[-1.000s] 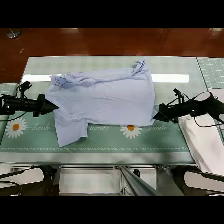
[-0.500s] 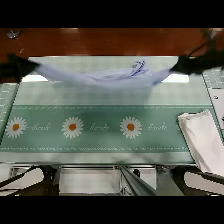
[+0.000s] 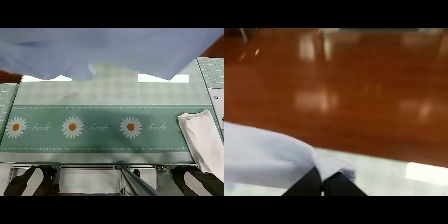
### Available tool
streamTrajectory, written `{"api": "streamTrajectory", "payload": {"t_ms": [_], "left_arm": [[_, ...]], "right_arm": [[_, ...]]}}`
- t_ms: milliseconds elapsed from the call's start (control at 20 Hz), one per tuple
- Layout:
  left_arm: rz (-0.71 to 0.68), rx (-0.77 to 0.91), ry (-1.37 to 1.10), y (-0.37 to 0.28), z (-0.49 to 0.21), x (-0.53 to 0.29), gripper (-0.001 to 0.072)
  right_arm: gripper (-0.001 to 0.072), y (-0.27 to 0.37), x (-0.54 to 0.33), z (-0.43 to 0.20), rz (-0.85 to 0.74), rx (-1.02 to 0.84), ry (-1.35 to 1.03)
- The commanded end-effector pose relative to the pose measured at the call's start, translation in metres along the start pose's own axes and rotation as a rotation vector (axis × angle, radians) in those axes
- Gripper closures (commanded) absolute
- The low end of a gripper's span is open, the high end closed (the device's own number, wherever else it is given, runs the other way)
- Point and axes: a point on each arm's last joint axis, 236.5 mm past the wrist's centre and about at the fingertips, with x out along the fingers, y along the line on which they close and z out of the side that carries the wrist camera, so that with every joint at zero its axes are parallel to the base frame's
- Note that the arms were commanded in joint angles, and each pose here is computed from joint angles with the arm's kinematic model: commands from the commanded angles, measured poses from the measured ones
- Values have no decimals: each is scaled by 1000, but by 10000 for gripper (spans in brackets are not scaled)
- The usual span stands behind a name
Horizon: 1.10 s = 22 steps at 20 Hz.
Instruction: Fold the shirts.
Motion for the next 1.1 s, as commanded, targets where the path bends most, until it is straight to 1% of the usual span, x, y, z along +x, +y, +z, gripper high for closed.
{"api": "streamTrajectory", "payload": {"t_ms": [0, 100, 200, 300, 400, 550, 750, 850, 1050], "left_arm": [[195, 184, -80, -23, 30, -77, 681], [241, 244, -89, -36, 30, -106, 681], [252, 276, -93, -40, 29, -120, 682], [255, 237, -46, -26, 16, -113, 681], [220, 178, 49, -13, -18, -90, 681], [205, 74, 253, 18, -95, -44, 681], [187, -76, 509, 59, -203, 16, 681], [192, -153, 606, 81, -256, 46, 681], [233, -327, 715, 124, -345, 111, 681]], "right_arm": [[697, 8, -84, 4, -114, -74, -96], [697, 8, -111, -5, -159, -84, -92], [697, 11, -125, -10, -171, -87, -93], [697, 11, -124, -23, -166, -77, -39], [697, 8, -101, -48, -137, -44, 66], [697, 2, -44, -108, -58, 39, 280], [697, -13, 52, -201, 49, 166, 521], [698, -24, 105, -243, 87, 229, 590], [698, -60, 215, -307, 85, 383, 633]]}}
